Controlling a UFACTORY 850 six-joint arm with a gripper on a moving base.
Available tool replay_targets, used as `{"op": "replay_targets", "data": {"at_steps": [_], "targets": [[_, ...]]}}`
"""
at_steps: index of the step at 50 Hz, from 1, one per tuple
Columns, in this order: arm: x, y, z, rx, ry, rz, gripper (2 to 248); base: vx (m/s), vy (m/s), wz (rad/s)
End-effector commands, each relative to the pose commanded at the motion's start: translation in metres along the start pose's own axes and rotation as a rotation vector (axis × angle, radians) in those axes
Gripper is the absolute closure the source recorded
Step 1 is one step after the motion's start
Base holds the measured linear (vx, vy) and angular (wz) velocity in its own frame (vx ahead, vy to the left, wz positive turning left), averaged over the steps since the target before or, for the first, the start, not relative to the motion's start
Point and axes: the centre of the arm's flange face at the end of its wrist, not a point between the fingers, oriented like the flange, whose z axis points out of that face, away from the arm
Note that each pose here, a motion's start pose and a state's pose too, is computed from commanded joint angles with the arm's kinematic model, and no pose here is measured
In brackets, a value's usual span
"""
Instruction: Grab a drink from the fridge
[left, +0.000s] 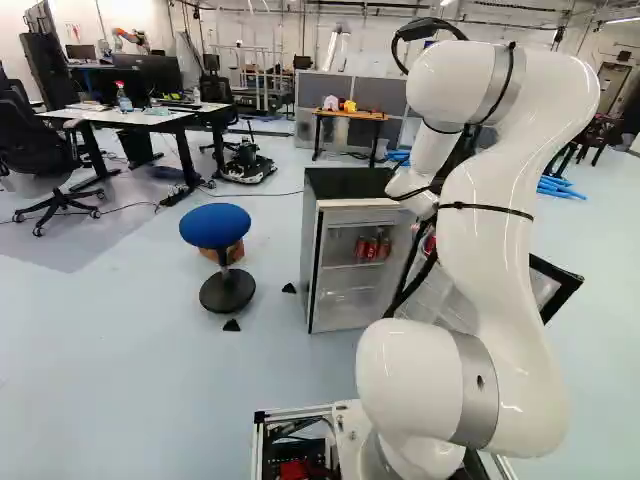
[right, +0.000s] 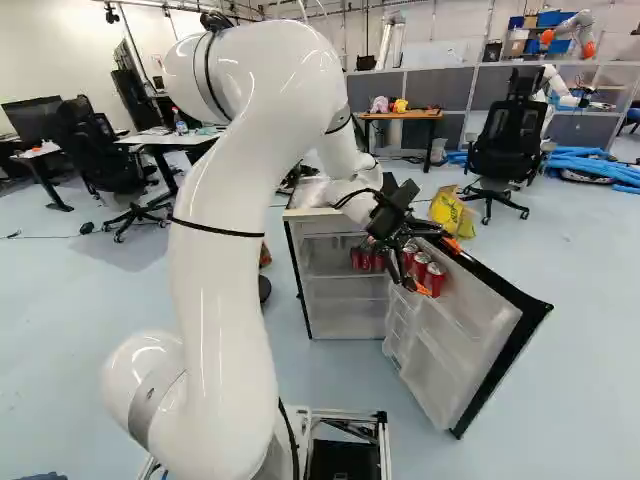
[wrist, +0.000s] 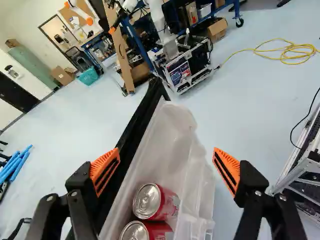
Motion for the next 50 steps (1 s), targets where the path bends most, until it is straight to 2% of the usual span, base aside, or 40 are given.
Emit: {"op": "replay_targets", "data": {"at_steps": [16, 31, 38, 50], "targets": [[0.003, 0.005, 0.001, 0.003, 0.003, -0.009, 3, 0.0, 0.0, 0.0], [0.01, 0.013, 0.003, 0.094, 0.006, -0.066, 3, 0.0, 0.0, 0.0], [0.011, 0.015, 0.004, 0.135, -0.021, -0.091, 3, 0.0, 0.0, 0.0], [0.008, 0.019, 0.004, 0.192, -0.099, -0.134, 3, 0.0, 0.0, 0.0]]}}
